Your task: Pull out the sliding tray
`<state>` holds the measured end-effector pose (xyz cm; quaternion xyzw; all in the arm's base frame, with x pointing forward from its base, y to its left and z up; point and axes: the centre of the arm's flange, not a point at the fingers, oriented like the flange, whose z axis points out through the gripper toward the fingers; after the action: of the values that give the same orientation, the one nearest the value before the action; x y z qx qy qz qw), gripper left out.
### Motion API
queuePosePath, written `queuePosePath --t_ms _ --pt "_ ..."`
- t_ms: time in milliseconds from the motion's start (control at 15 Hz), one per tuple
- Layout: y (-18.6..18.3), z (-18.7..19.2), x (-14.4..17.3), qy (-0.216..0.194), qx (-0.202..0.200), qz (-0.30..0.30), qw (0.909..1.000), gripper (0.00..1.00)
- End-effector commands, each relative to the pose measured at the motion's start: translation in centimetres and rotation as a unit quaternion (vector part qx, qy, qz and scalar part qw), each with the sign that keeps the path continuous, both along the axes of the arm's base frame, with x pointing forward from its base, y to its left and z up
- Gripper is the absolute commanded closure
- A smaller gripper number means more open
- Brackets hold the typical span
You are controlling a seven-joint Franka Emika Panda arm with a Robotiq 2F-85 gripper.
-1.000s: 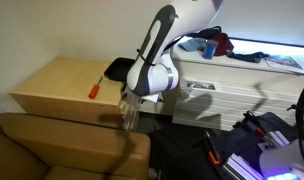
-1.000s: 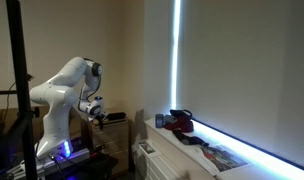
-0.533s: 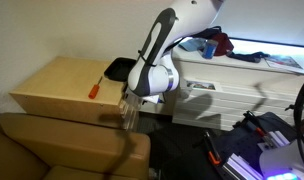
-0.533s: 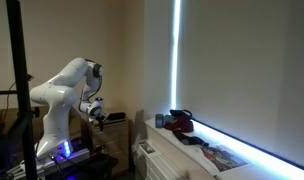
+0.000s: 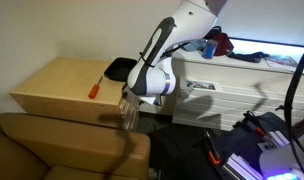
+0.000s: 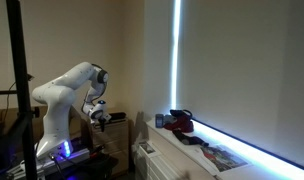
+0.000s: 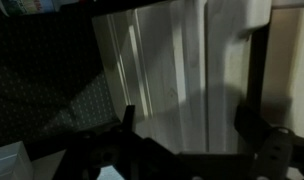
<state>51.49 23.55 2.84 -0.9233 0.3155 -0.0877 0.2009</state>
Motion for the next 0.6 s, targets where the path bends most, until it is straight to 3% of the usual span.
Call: queuePosePath --t_ms 0,200,533 --pt "-0.4 -1.7 0.3 -0.011 0.029 -0.007 0.9995 0.0" --pt "-0.5 -2.0 -0.7 -0.022 0.018 0.012 0.9995 0.0" --pt "0.0 -2.8 -2.1 -0.077 -0.073 0.089 0.9904 0.0"
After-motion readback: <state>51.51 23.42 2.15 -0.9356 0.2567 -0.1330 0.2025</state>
